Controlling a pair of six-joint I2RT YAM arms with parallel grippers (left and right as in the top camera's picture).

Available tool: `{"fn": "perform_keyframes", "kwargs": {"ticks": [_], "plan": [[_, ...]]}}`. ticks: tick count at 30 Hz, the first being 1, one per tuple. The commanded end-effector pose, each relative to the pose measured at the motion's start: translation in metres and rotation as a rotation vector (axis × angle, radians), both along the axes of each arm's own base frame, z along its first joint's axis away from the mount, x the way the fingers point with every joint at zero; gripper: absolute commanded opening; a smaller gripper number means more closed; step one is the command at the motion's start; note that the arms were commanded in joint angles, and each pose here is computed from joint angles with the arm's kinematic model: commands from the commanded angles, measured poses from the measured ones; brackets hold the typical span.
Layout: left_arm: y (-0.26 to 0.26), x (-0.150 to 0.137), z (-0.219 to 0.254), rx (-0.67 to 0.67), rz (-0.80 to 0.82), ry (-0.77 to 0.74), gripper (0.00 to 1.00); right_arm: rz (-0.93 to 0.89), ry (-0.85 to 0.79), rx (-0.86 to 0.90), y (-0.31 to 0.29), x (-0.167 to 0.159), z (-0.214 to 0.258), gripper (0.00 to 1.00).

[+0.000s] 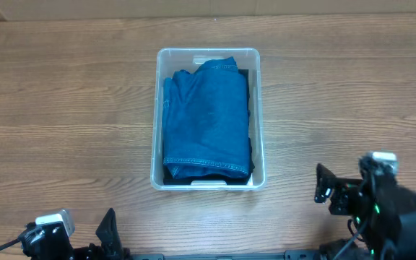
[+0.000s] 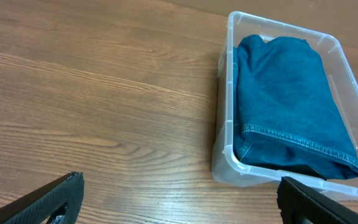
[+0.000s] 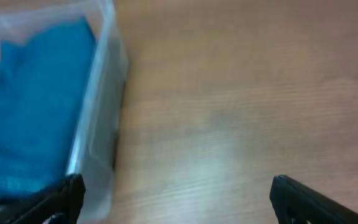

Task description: Pack container

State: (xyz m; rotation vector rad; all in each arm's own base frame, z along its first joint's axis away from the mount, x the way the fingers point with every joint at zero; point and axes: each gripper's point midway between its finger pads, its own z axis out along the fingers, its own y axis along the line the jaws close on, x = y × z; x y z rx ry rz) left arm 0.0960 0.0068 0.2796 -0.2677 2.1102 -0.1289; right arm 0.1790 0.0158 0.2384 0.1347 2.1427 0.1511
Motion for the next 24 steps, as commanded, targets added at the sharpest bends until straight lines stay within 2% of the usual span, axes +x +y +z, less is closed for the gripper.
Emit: {"fn": "perform_keyframes", "kwargs": {"ticks": [1,5,7,14,17,24], "plan": [[0.002,0.001,-0.001,-0.004,0.014,0.000,1.00,-0.017,-0.130,0.016,-0.005,-0.008,-0.008,1.00],[0.002,0.001,-0.001,-0.004,0.014,0.000,1.00,-0.029,-0.288,0.042,-0.006,-0.002,-0.023,1.00],[0.002,0.001,-0.001,-0.004,0.014,0.000,1.00,-0.025,-0.305,0.045,-0.004,0.012,-0.029,1.00],[0.002,0.001,-0.001,-0.004,0.014,0.000,1.00,0.014,-0.543,-0.065,0.002,0.058,-0.043,1.00],[0.002,0.001,-0.001,-0.004,0.014,0.000,1.00,0.019,-0.494,-0.070,0.003,0.063,-0.072,1.00],[0.002,0.001,-0.001,-0.004,0.014,0.000,1.00,0.023,-0.477,-0.071,0.003,0.063,-0.075,1.00]]}}
